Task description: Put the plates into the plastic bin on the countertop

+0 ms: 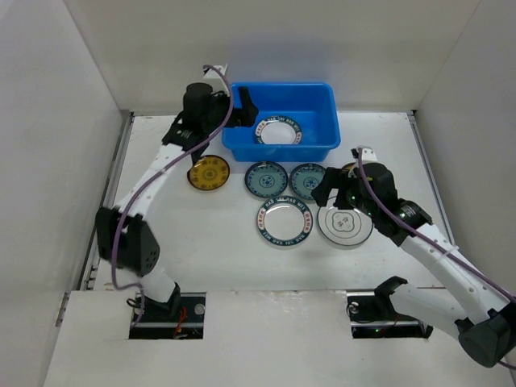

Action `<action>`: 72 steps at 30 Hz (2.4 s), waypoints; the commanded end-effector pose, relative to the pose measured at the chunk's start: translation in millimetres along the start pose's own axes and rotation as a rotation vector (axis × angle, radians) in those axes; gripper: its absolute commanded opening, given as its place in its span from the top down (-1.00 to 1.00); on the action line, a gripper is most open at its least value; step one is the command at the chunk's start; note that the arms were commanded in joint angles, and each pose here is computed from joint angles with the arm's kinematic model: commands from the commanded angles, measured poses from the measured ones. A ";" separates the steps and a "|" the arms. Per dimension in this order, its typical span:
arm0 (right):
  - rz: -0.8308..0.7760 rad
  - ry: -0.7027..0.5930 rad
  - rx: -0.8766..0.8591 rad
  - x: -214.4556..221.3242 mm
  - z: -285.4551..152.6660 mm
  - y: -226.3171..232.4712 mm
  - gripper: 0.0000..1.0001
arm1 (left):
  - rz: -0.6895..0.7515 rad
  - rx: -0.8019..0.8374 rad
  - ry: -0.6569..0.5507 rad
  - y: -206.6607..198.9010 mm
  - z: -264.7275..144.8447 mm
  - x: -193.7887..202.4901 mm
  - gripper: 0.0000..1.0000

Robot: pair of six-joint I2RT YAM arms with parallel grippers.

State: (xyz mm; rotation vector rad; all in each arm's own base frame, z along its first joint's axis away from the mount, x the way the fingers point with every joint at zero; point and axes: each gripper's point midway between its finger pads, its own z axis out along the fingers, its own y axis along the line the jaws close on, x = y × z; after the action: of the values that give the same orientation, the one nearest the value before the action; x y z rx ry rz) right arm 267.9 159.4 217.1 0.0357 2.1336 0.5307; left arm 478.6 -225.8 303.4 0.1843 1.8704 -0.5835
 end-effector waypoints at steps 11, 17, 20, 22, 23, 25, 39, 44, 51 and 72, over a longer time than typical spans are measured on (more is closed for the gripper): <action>-0.011 -0.008 -0.112 1.6 17.6 55.6 -1.00 | 0.111 0.086 0.063 -22.0 -126.4 50.7 -1.00; -0.001 0.001 -0.112 11.8 16.2 53.7 -1.00 | 0.074 0.128 0.060 -21.7 -74.4 43.4 -1.00; 0.008 -0.020 -0.102 10.6 11.8 49.9 -1.00 | 0.050 0.156 0.071 -24.3 -33.0 40.2 -1.00; 0.025 -0.023 -0.094 13.3 9.5 46.1 -1.00 | 0.034 0.147 0.075 -23.4 -7.7 38.8 -1.00; 0.035 -0.016 -0.091 16.6 8.8 44.8 -1.00 | 0.020 0.120 0.075 -20.1 3.1 37.8 -1.00; 0.066 0.001 -0.079 25.7 7.0 40.2 -1.00 | -0.001 0.022 0.066 -9.2 14.9 39.7 -1.00; 0.441 0.143 -0.034 114.2 3.3 7.5 -1.00 | -0.084 -0.534 0.025 76.1 -91.0 93.4 -1.00; 0.519 0.147 -0.042 132.4 13.8 2.6 -0.99 | -0.111 -0.558 0.001 78.4 -141.5 107.2 -1.00; 0.588 0.128 -0.065 140.9 34.0 -0.5 -0.83 | -0.125 -0.574 0.054 85.4 -189.3 141.2 -1.00; 0.616 0.156 -0.054 162.8 78.1 1.0 -0.13 | -0.186 -0.524 0.084 85.2 -216.4 172.4 -1.00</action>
State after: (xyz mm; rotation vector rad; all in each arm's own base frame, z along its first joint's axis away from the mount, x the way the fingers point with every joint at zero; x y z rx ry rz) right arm 223.2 217.8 41.9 0.6623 2.3086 0.9154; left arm 269.2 -73.8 176.6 -0.3098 2.0739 -0.1646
